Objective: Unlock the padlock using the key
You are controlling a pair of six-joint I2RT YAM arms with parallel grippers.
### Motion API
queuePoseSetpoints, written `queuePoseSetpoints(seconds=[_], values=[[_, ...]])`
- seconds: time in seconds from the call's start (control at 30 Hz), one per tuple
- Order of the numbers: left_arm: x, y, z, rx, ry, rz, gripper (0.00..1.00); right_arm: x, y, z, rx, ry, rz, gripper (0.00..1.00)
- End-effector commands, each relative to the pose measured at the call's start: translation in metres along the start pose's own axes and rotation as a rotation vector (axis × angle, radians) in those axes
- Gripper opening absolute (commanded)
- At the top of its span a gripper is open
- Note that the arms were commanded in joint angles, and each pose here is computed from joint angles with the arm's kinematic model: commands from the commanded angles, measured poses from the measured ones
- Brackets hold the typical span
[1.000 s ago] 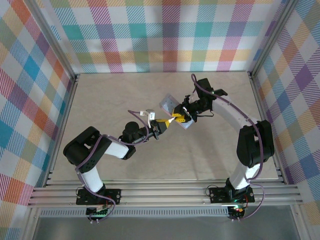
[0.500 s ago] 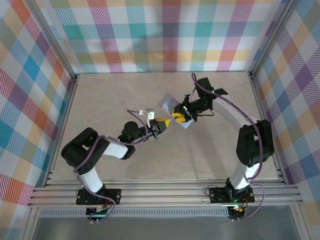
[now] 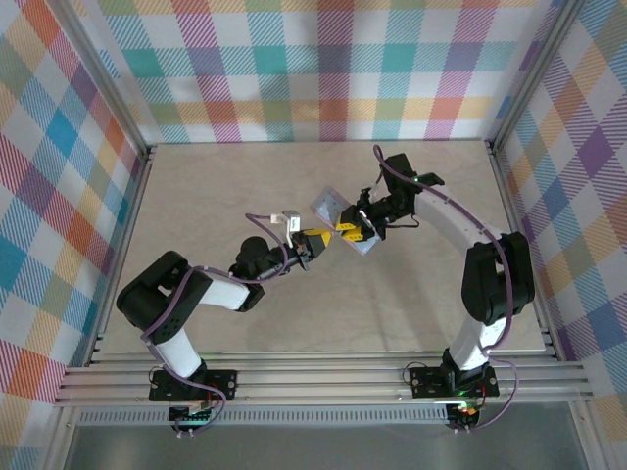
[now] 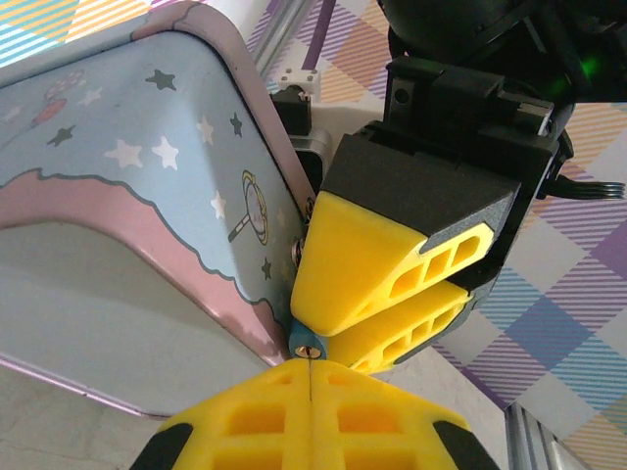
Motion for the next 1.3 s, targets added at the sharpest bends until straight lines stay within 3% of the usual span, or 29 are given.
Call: queuePoseSetpoints(seconds=[0.0,0.27,0.4,0.53,0.73,0.8,1.0,1.13,1.27], values=[[-0.001,-0.022,-0.009,0.021,0.032,-0.080,0.00,-0.001,0.012,0.016,-0.055,-0.047,0.061,0.00],[-0.004,-0.003,0.002,-0.033,-0.023,-0.040,0.00,-0.001,0.004,0.013,-0.056,-0.032,-0.018,0.00],[-0.018,0.018,0.012,-0.082,-0.091,0.008,0.00,0.003,-0.007,-0.002,-0.105,0.060,-0.160,0.00],[-0.038,0.036,0.017,-0.127,-0.145,0.055,0.00,0.021,-0.017,-0.024,-0.200,0.204,-0.298,0.00],[-0.072,0.063,0.023,-0.222,-0.253,0.148,0.00,0.064,-0.033,-0.067,-0.244,0.246,-0.377,0.00],[-0.080,0.067,0.022,-0.251,-0.282,0.174,0.00,0.077,-0.037,-0.079,-0.240,0.244,-0.378,0.07],[-0.096,0.057,0.015,-0.263,-0.341,0.255,0.00,0.083,-0.022,-0.078,-0.269,0.181,-0.341,0.45],[-0.109,0.035,0.009,-0.245,-0.384,0.261,0.00,0.064,-0.003,-0.070,-0.298,0.128,-0.350,0.55],[-0.119,0.009,-0.001,-0.264,-0.381,0.227,0.00,0.041,0.022,-0.058,-0.338,0.012,-0.370,0.54]])
Point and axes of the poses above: each hand's point on the last joint's axis, 136 mm out from that joint toward the fingers, its own x axis out along the fingers, its own z axis along the line the jaws close on, y = z × x, the point moved 5 cm from there along -x, back along the fingers, and after that the axes turned 15 degrees about x, right-handed, at the moved point
